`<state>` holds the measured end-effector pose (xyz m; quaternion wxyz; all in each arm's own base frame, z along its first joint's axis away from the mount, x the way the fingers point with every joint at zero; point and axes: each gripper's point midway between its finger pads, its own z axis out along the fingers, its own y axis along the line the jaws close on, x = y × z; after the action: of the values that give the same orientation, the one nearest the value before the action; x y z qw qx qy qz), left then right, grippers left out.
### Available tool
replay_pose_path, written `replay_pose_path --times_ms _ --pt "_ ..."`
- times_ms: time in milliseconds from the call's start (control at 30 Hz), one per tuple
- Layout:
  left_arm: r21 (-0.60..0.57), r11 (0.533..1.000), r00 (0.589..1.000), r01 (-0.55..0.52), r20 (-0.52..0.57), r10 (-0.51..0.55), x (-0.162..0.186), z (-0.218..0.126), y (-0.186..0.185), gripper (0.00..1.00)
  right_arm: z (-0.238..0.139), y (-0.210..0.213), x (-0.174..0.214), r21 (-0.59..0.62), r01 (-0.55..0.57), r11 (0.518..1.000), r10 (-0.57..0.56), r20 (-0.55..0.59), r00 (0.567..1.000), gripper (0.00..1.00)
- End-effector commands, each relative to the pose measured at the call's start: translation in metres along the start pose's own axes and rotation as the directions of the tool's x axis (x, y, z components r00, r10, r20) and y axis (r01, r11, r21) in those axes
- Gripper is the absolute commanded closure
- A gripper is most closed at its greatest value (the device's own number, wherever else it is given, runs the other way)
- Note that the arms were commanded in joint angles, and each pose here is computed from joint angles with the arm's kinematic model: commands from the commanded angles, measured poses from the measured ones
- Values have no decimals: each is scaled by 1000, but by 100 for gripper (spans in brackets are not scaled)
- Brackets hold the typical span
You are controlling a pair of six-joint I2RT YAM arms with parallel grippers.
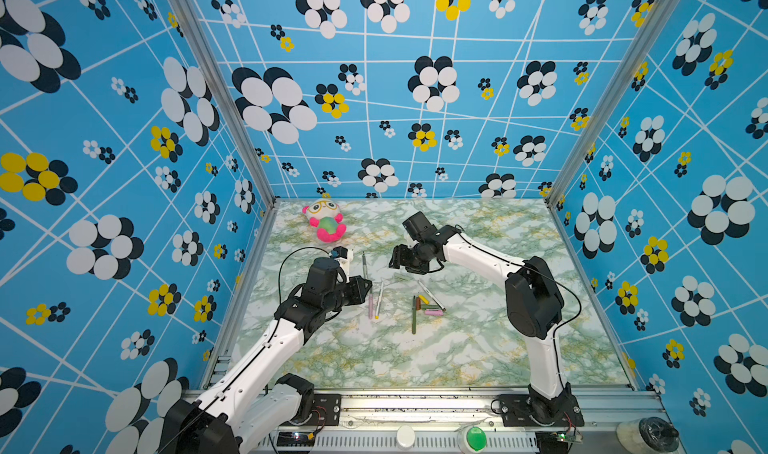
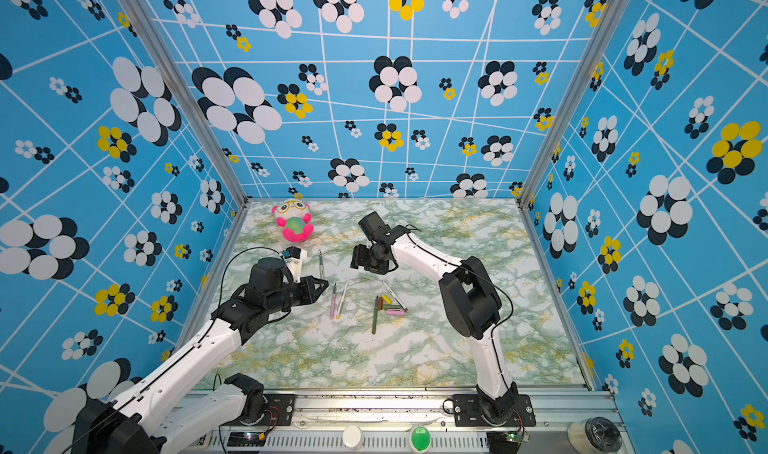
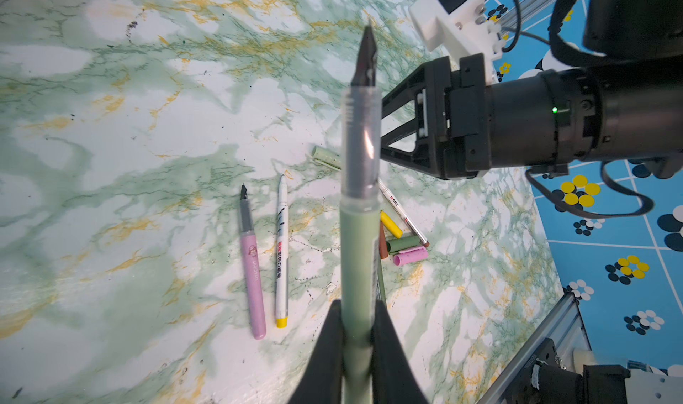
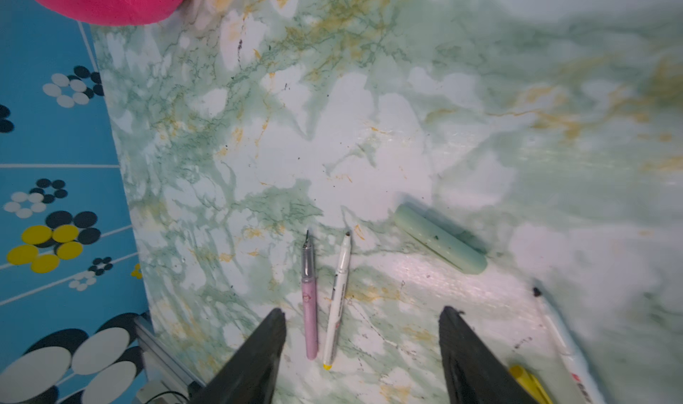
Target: Insert the pens into the pen caps
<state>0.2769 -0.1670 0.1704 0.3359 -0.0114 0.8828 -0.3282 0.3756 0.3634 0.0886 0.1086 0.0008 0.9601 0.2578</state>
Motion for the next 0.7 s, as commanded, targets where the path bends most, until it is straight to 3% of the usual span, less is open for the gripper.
replay_pose_path --times_ms 0,200,367,667 --pt "-23 1000 1000 -3 3 3 1 1 9 100 20 1 7 -41 -141 989 140 -20 990 32" --pt "-27 1000 1000 3 6 -3 2 2 12 100 40 -13 13 -50 -281 958 281 -13 960 31" --pt "-27 1000 1000 1 1 -1 2 3 13 100 48 -9 8 -71 -324 943 323 -16 946 32" --pt "-38 999 1000 1 3 -1 1 3 16 100 66 -39 3 1 -378 926 378 18 926 32"
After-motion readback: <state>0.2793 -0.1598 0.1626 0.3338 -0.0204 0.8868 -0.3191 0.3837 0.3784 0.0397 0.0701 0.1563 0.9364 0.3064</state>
